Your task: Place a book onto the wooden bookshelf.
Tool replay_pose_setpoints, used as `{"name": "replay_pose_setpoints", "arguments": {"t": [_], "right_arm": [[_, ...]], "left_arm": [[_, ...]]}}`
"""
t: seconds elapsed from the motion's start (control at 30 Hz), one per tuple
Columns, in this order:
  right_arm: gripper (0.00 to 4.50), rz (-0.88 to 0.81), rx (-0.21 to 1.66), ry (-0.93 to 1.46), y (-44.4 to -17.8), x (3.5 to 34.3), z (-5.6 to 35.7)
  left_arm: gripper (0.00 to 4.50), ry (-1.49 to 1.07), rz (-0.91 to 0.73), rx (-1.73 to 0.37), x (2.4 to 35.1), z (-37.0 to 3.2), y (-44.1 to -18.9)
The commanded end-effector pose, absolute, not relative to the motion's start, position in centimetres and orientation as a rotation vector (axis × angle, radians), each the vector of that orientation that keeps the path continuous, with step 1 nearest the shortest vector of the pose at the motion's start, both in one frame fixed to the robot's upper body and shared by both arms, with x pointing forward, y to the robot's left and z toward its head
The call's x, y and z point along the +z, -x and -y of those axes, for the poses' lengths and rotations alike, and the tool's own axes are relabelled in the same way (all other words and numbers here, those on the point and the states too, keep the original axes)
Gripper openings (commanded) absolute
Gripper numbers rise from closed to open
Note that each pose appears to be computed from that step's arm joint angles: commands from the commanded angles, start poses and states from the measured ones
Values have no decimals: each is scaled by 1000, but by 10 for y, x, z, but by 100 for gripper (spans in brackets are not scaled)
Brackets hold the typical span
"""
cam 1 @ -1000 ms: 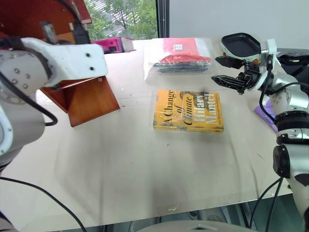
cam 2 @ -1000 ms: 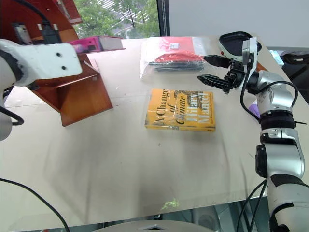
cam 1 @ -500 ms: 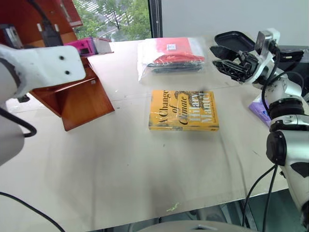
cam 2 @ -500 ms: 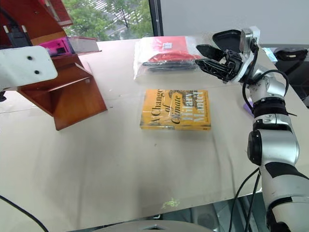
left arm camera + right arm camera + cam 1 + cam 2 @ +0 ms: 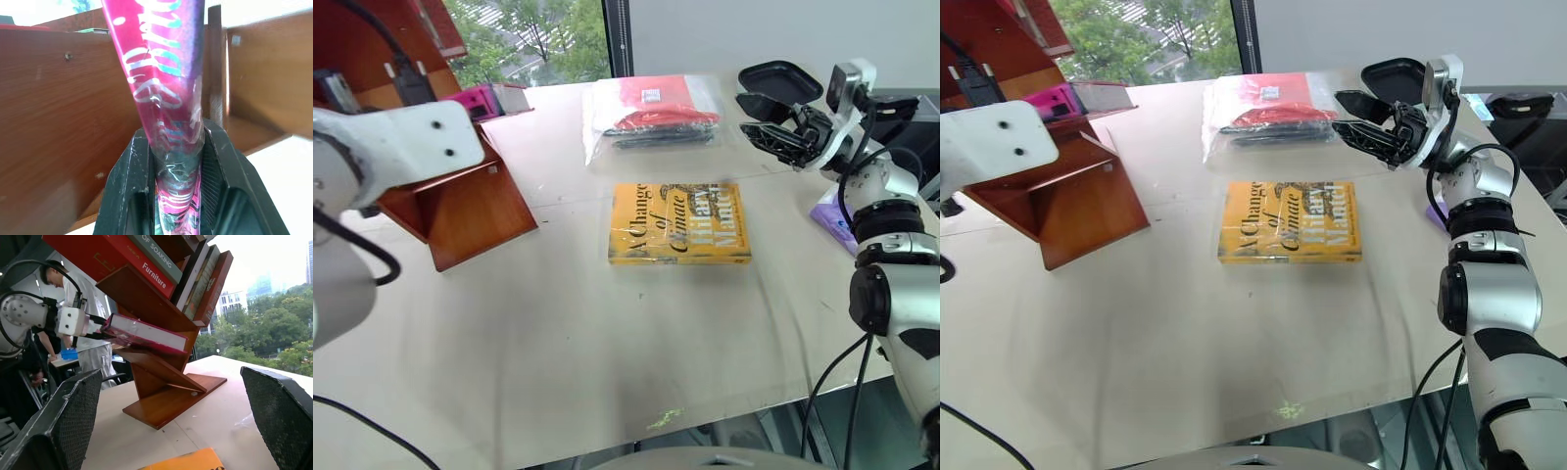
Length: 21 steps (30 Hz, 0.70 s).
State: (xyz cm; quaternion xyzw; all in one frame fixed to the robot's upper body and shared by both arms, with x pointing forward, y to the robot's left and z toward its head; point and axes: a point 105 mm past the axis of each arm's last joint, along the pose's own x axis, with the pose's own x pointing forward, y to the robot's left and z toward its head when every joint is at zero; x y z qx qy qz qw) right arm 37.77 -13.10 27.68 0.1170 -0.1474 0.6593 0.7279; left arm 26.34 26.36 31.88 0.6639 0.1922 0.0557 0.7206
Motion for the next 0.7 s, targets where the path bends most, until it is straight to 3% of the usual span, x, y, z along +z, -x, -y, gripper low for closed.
{"name": "replay_pose_setpoints", "arguments": {"t": [0.03,0.4,0.67,0.7], "right_arm": [[450,398,1498,-192,-367,289,139],[450,403,1480,-182,-366,285,142],[450,410,1452,-174,-364,282,148],[450,410,1449,-173,-363,282,149]], "left_arm": [[62,-1457,-362,278,339,-273,-262],[62,-1456,-476,306,335,-286,-264],[422,-1493,-476,338,342,-288,-263],[441,-1488,-474,348,343,-289,-262]]}}
